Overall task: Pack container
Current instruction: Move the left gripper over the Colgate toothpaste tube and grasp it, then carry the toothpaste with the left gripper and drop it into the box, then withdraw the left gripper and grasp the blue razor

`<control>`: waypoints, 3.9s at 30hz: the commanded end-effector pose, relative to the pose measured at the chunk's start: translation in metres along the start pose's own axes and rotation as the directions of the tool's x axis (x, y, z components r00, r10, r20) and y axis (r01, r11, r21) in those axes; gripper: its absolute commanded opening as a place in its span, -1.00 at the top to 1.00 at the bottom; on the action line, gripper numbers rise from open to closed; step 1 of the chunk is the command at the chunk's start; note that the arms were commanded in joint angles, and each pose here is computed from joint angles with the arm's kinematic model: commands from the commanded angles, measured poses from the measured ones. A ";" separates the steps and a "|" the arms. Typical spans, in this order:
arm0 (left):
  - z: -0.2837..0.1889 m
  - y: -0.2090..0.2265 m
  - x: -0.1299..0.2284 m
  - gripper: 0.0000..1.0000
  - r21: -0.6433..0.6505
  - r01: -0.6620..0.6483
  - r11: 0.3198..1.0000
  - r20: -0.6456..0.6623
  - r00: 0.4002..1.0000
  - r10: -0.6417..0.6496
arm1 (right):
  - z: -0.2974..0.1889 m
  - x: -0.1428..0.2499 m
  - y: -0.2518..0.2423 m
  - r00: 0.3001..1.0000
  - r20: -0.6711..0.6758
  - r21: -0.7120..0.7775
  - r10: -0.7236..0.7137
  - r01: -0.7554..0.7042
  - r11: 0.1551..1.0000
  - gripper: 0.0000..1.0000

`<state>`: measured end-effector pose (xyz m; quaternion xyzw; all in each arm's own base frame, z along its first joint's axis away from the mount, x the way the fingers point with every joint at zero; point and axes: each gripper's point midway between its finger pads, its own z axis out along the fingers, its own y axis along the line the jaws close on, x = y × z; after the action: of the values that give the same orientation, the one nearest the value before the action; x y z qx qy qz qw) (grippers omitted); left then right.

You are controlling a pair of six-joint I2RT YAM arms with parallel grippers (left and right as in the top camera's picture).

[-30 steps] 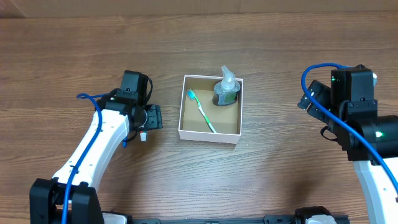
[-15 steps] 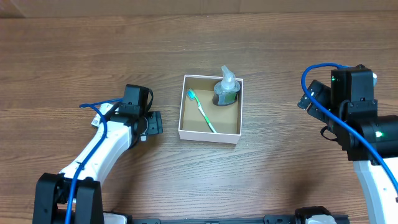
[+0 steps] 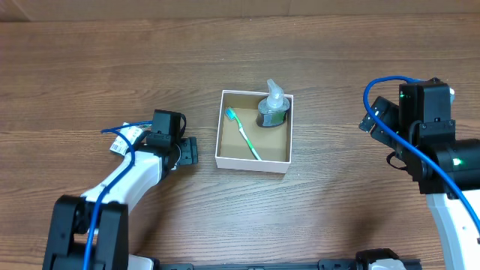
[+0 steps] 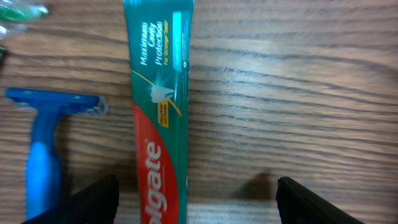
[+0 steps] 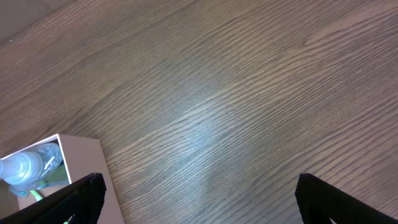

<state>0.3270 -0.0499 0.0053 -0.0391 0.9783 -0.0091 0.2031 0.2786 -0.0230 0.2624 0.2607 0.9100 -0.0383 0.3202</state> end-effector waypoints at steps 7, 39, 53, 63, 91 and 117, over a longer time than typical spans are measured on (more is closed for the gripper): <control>0.019 0.004 0.015 -0.08 -0.026 -0.022 0.999 -0.058 0.998 0.020 | -0.006 -0.006 -0.001 1.000 0.025 -0.004 0.013 -0.012 1.000 -1.00; -0.153 -0.071 -0.089 0.82 0.196 -0.036 0.980 0.193 0.981 -0.003 | -0.006 -0.006 -0.001 1.000 0.025 -0.004 0.013 -0.012 1.000 -1.00; -0.140 -0.178 -0.053 0.72 0.241 -0.073 0.968 0.181 0.983 0.030 | -0.006 -0.006 -0.001 1.000 0.025 -0.004 0.013 -0.012 1.000 -1.00; -0.155 -0.176 -0.067 -0.46 0.259 -0.124 0.958 0.213 0.975 0.069 | -0.006 -0.006 -0.001 1.000 0.025 -0.004 0.013 -0.012 1.000 -1.00; -0.110 0.035 -0.026 -1.00 -0.135 0.119 0.984 0.061 0.992 -0.112 | -0.006 -0.006 -0.001 1.000 0.025 -0.004 0.013 -0.012 1.000 -1.00; -0.001 0.047 0.022 -0.65 0.019 0.042 0.999 -0.001 0.999 -0.042 | -0.006 -0.006 -0.001 1.000 0.025 -0.004 0.013 -0.012 1.000 -1.00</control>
<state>0.3058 -0.0024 0.0022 -0.0748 0.9747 -0.0153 0.2102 0.2785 -0.0231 0.2623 0.2607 0.9100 -0.0386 0.3201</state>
